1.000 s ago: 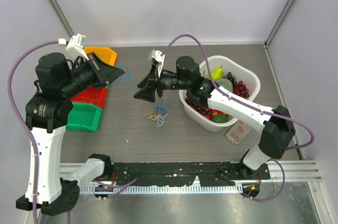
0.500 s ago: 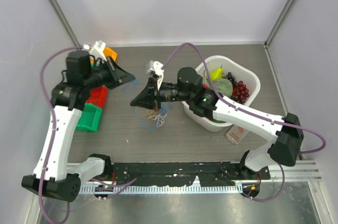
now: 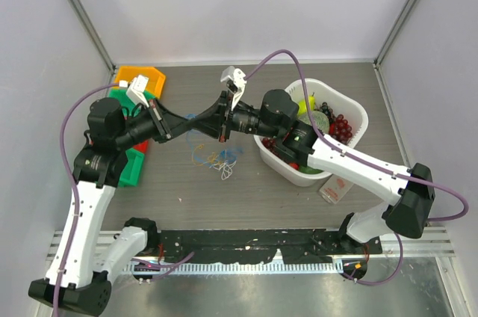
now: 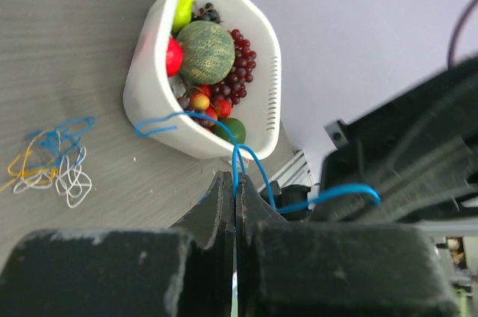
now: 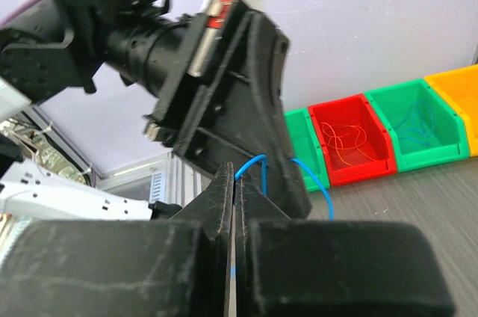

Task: Untangle the cables

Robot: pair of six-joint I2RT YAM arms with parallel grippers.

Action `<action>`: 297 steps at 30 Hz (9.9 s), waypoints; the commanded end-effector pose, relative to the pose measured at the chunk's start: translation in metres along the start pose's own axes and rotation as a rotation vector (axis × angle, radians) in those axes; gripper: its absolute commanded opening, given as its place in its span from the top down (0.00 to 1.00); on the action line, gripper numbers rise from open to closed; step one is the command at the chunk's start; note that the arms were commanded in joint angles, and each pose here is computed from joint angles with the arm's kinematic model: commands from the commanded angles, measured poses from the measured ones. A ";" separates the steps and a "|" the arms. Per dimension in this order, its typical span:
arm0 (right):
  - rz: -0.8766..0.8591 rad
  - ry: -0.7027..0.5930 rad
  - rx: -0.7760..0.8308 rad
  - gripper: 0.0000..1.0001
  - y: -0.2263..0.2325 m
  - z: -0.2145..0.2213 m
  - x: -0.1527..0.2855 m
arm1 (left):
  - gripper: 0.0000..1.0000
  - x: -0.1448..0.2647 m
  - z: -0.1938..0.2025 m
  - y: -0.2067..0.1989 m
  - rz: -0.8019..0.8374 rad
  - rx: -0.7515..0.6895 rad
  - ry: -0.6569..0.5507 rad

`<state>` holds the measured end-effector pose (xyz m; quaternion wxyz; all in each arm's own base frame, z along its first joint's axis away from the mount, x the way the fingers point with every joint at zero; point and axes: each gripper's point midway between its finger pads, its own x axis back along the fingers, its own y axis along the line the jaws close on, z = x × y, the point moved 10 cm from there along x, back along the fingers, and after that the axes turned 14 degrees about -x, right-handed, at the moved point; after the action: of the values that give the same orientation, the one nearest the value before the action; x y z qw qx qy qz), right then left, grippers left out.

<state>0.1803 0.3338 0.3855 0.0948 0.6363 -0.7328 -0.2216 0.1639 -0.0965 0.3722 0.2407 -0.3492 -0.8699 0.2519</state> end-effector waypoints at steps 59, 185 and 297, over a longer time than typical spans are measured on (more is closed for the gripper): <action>-0.177 -0.072 -0.648 0.99 -0.008 -0.027 0.016 | 0.48 0.005 -0.002 -0.013 0.297 -0.350 -0.211; 0.787 0.233 -0.217 0.33 -0.079 0.089 0.114 | 0.10 -0.048 -0.110 0.222 -0.978 0.338 -0.247; 0.809 0.299 -0.329 0.39 -0.152 0.206 0.037 | 1.00 0.143 -0.102 -0.138 -0.180 -0.522 -0.539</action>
<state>0.2202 0.3212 0.0959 0.4216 0.2665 -0.8475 -0.1818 0.0596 -0.0476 0.5662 -0.0783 -0.2481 -0.9616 0.0875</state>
